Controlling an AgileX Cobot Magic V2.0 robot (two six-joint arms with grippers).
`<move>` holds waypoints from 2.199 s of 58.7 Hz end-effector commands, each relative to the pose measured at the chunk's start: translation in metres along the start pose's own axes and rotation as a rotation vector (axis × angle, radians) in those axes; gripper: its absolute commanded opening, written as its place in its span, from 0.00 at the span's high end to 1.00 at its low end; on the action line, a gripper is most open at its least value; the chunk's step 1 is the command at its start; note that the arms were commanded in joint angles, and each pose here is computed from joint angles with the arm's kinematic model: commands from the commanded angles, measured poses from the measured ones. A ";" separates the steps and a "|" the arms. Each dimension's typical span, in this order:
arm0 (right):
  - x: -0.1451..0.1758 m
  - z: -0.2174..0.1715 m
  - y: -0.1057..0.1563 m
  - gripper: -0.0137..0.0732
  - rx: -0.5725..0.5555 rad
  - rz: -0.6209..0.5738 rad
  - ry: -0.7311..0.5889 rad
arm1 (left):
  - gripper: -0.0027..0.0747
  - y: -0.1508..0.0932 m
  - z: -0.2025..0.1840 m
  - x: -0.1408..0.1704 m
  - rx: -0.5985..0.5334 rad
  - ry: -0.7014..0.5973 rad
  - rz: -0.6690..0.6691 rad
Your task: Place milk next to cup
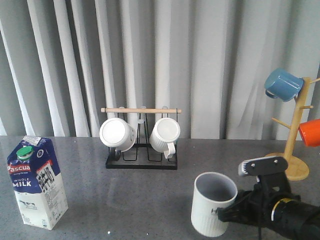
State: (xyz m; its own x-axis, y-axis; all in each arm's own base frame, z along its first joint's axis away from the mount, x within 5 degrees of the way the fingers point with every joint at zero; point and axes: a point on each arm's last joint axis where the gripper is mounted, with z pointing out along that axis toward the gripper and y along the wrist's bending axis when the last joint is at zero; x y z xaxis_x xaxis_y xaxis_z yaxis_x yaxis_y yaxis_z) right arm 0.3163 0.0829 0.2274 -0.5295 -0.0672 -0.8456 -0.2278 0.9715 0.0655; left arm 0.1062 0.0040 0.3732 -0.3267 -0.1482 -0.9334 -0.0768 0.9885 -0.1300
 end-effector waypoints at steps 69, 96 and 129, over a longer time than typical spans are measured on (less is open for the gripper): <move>-0.014 -0.061 0.028 0.35 -0.009 -0.008 0.161 | 0.42 -0.002 -0.004 -0.015 0.014 -0.087 -0.009; 0.024 -0.154 0.041 0.63 -0.057 -0.228 0.281 | 0.42 -0.002 -0.004 -0.015 0.014 -0.088 -0.009; 0.081 -0.197 -0.006 0.85 0.188 -0.305 0.166 | 0.43 -0.004 -0.005 -0.015 0.037 -0.086 -0.084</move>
State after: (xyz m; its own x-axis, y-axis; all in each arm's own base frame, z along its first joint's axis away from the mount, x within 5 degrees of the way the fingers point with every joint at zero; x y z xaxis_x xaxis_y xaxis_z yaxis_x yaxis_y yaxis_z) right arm 0.1125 0.0278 0.2593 -0.6333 -0.3755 -0.6767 -0.2616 0.9268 -0.2694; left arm 0.1060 0.0035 0.3726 -0.3314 -0.1839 -0.9254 -0.0845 0.9827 -0.1650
